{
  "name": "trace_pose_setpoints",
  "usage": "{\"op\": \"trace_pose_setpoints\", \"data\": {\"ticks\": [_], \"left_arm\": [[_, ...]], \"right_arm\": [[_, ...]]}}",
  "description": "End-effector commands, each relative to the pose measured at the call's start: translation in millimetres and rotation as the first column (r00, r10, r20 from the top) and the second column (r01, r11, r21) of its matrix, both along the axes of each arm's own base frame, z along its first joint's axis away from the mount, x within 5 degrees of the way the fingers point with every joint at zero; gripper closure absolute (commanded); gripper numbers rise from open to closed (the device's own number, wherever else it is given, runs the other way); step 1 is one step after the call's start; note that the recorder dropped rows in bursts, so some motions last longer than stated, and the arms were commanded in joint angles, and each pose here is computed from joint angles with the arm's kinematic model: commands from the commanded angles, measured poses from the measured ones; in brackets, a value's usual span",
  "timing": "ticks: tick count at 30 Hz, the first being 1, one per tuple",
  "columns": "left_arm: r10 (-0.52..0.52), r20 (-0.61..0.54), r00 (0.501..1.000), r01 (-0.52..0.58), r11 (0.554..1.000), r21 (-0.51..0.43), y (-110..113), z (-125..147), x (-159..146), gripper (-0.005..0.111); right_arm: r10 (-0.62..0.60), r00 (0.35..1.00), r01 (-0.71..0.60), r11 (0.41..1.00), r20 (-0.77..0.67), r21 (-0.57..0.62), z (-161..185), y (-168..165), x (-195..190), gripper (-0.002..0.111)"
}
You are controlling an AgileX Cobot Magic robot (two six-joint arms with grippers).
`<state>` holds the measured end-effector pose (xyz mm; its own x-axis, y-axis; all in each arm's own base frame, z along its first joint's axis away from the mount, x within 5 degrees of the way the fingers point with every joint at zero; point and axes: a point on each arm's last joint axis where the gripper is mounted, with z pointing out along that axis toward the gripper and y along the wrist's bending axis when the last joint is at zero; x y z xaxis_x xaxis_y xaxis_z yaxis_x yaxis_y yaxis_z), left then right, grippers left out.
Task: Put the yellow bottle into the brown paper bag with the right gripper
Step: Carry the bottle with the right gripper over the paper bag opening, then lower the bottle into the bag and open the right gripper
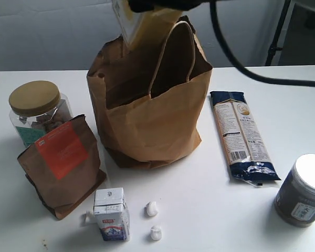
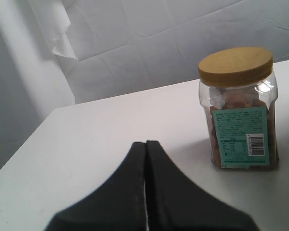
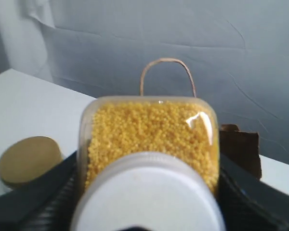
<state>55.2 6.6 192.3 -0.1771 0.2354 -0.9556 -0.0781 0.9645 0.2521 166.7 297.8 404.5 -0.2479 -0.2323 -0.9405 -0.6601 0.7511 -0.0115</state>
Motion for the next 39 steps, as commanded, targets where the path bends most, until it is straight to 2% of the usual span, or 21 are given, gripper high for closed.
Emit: {"op": "trace_pose_setpoints", "data": {"ticks": [1,7,17,21,29,32,34,38,39], "left_arm": [[-0.006,0.008,1.000,0.006,1.000,-0.001,0,0,0,0.107],[-0.006,0.008,1.000,0.006,1.000,-0.001,0,0,0,0.107],[-0.006,0.008,1.000,0.006,1.000,-0.001,0,0,0,0.107],[-0.006,0.008,1.000,0.006,1.000,-0.001,0,0,0,0.107],[-0.006,0.008,1.000,0.006,1.000,-0.001,0,0,0,0.107],[-0.006,0.008,1.000,0.006,1.000,-0.001,0,0,0,0.107],[-0.006,0.008,1.000,0.006,1.000,-0.001,0,0,0,0.107],[-0.006,0.008,1.000,0.006,1.000,-0.001,0,0,0,0.107],[-0.006,0.008,1.000,0.006,1.000,-0.001,0,0,0,0.107]], "right_arm": [[-0.016,0.999,0.017,1.000,0.032,-0.015,-10,9,24,0.108],[-0.060,0.998,0.058,0.993,-0.018,-0.104,-48,22,50,0.108],[-0.027,1.000,0.024,0.972,-0.010,-0.235,-97,48,64,0.108],[-0.022,1.000,0.019,0.972,-0.012,-0.235,-102,49,68,0.108],[-0.098,0.989,0.082,0.987,-0.107,-0.137,-103,39,84,0.108],[-0.093,0.986,0.079,0.992,-0.138,-0.103,-103,39,84,0.098],[-0.077,0.989,0.065,0.993,-0.130,-0.094,-102,40,84,0.087],[-0.041,0.991,0.033,0.997,-0.124,-0.065,-100,44,83,0.058],[-0.038,0.992,0.031,0.998,-0.123,-0.062,-100,44,83,0.055]]}}
